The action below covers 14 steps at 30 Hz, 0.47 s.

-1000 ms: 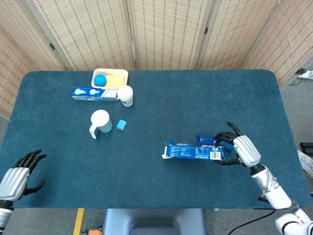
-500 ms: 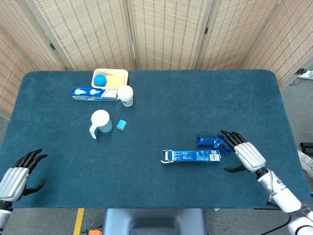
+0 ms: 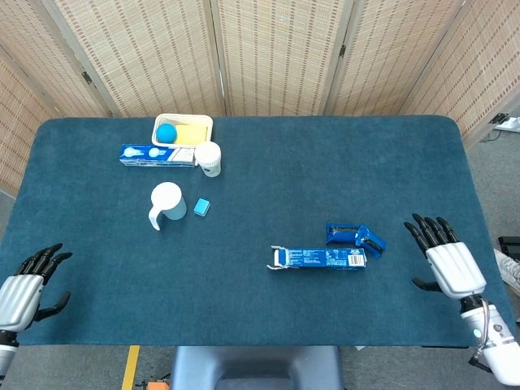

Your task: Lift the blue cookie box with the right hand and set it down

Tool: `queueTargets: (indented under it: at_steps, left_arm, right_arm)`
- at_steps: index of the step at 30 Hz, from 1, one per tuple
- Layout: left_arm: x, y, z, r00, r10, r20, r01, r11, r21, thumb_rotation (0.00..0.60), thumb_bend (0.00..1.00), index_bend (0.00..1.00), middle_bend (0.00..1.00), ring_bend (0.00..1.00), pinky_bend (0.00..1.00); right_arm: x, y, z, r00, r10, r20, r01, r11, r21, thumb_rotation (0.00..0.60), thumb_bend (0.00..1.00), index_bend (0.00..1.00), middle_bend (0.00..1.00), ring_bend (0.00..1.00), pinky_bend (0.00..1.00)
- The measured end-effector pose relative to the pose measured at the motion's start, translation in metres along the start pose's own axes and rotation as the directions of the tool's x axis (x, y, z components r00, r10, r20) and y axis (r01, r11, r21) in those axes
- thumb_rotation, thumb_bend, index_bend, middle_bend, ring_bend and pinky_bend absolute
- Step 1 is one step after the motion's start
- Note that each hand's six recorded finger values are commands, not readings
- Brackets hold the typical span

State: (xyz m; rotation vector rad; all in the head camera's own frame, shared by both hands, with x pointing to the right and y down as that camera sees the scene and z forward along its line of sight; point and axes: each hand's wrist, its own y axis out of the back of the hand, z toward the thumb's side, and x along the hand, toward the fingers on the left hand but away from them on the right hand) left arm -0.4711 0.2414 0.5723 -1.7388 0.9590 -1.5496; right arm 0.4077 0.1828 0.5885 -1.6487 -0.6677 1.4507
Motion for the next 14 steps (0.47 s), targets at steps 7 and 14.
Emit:
queueTargets:
  at_steps: [7, 14]
  left_arm:
    - [-0.003, 0.004, -0.003, 0.999, 0.037, -0.037, -0.036, 0.999, 0.023, 0.6, 0.39, 0.14, 0.09, 0.11, 0.16]
    - [-0.004, 0.004, -0.004, 0.999, 0.029, -0.043, -0.028, 1.0, 0.013, 0.6, 0.39, 0.13, 0.09, 0.11, 0.16]
  right_arm:
    - [0.022, -0.018, -0.013, 0.996, -0.027, 0.087, 0.032, 0.998, -0.059, 0.6, 0.13, 0.0, 0.0, 0.0, 0.0]
    - [0.02, -0.021, -0.019, 0.995, -0.016, 0.102, 0.025, 0.996, -0.09, 0.6, 0.13, 0.0, 0.0, 0.0, 0.0]
